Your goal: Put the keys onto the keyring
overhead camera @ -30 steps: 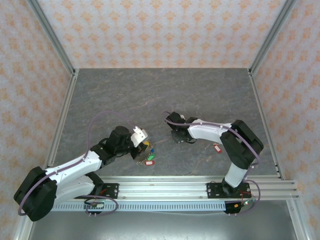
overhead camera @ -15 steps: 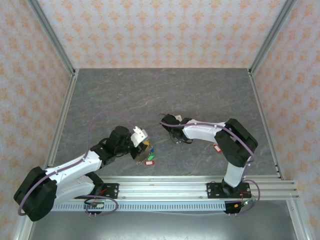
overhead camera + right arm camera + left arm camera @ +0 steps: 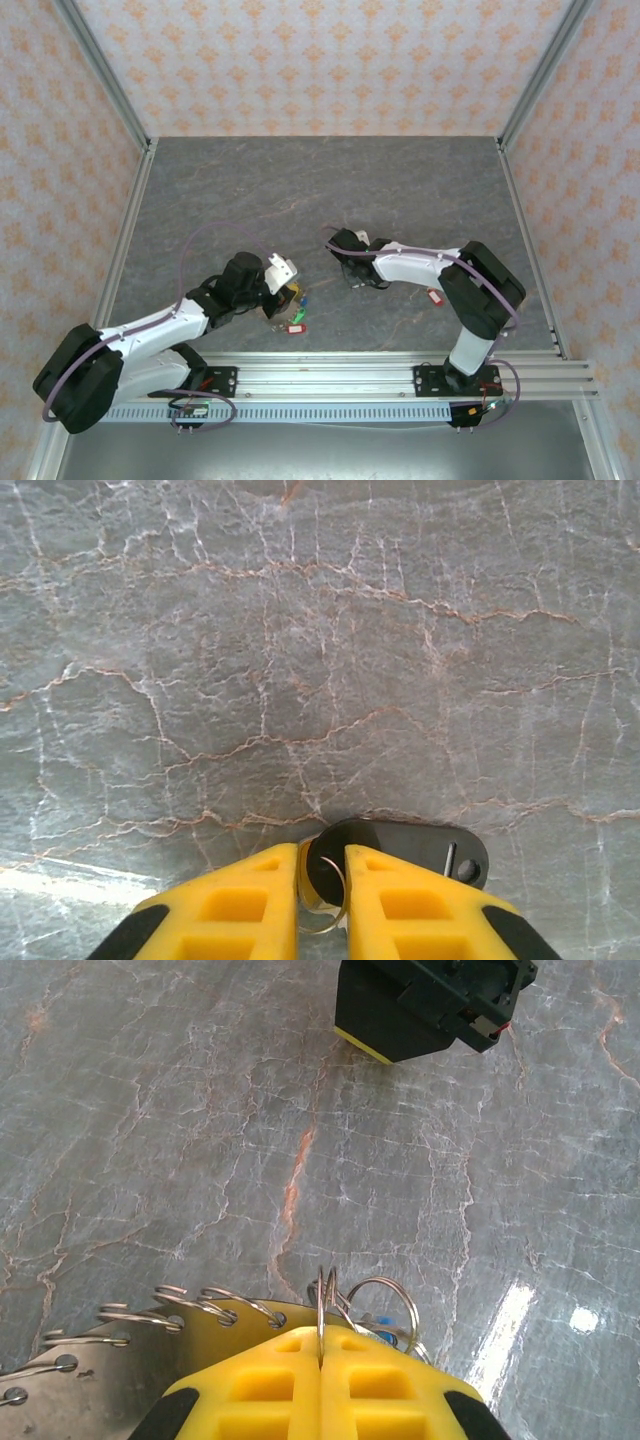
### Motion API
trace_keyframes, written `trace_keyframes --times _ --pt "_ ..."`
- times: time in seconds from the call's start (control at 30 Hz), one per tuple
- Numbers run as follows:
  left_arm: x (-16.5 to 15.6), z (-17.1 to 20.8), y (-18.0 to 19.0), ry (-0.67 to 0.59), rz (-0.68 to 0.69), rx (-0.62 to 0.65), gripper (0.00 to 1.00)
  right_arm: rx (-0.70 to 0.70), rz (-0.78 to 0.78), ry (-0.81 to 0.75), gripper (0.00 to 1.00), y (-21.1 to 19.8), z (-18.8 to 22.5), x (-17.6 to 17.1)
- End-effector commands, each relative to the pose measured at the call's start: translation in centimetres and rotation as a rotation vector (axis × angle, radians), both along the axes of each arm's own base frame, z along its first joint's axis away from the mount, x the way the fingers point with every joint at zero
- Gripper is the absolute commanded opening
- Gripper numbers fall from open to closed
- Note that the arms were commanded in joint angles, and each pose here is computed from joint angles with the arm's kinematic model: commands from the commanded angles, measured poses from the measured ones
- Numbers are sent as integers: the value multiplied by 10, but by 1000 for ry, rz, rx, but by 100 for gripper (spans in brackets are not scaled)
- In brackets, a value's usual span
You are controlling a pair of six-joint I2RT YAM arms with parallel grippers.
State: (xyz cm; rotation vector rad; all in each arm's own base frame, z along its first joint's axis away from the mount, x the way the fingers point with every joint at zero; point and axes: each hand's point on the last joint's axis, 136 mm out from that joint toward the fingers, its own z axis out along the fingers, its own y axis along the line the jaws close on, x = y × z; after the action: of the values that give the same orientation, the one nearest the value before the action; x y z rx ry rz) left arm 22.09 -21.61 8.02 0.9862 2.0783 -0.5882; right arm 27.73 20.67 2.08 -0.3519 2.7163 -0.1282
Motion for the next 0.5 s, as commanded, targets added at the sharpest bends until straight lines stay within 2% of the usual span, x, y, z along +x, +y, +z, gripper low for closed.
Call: trace_keyframes --times 0.0,0.47 --pt "10 9 -4 -26 24 -15 0 27 -4 88 15 -2 -14 -18" --pt "11 8 -5 -25 21 -11 0 66 -22 90 13 2 -8 -12"
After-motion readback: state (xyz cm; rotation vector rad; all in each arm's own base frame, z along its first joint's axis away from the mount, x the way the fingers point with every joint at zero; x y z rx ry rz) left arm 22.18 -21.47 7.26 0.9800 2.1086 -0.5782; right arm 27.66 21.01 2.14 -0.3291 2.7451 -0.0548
